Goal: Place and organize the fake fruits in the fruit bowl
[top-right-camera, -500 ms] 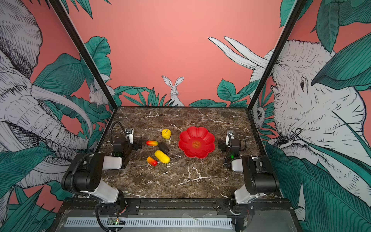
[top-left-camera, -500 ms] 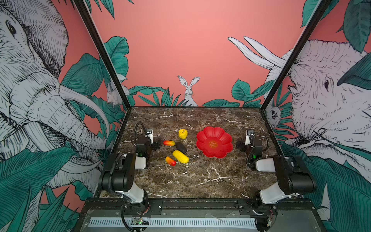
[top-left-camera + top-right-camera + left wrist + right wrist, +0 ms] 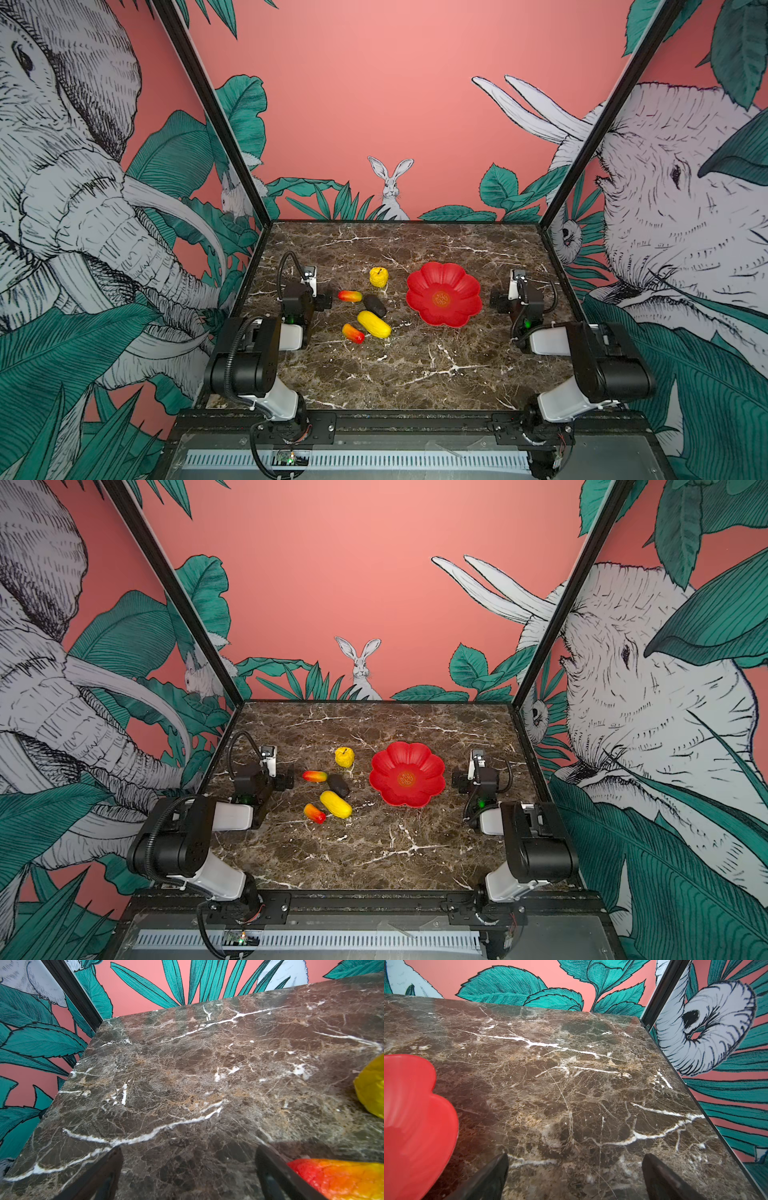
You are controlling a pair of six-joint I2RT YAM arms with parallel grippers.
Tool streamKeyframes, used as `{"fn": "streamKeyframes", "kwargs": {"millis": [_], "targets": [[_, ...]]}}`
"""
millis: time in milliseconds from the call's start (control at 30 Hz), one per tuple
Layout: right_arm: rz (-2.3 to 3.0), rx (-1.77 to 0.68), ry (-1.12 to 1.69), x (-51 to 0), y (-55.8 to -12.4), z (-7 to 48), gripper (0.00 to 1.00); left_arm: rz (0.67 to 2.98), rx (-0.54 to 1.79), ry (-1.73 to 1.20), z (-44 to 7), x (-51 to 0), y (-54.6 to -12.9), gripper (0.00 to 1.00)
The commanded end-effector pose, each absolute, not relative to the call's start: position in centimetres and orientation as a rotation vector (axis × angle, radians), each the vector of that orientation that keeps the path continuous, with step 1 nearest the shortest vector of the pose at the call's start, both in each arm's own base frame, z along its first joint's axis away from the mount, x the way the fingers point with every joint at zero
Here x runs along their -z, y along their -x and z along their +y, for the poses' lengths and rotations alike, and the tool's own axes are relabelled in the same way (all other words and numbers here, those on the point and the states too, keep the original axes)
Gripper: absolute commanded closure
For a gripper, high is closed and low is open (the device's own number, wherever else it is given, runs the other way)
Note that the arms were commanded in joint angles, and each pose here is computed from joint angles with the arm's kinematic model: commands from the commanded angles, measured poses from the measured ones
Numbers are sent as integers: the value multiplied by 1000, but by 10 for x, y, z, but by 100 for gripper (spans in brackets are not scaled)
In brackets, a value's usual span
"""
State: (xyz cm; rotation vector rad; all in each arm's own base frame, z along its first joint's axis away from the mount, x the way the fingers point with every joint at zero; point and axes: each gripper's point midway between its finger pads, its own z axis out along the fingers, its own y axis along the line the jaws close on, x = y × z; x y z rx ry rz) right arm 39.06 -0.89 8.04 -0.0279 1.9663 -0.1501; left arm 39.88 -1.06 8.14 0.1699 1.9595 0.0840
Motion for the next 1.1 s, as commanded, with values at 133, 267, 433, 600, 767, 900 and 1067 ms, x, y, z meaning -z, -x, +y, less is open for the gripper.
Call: {"fn": "streamKeyframes", "kwargs": {"millis": [133,267,433,600,767,900,1067], "targets": [[1923,139,24,-93,-399,-8,1,1921,-71,-165,-12,-95,-404,0],[1923,139,23,-93,-399,-8,1,1921,-71,-166,-12,-95,-404,0],[1923,138,25,-93,-399,-8,1,1922,-70,-166,-12,-95,-403,0],[1923,141,22,-93,-399,-9,1,1921,-70,-165,-12,-95,-403,0],[1906,220,-32,-96,-396,-18,1,1880,-52,-187,-16,-98,-397,0],[1881,301,-134,-108,-389,-33,1,1876,-100,-119,-4,-114,-399,0],[1911,343,-194,-162,-373,-30,1,1877,-86,-95,-6,-183,-384,0]]}}
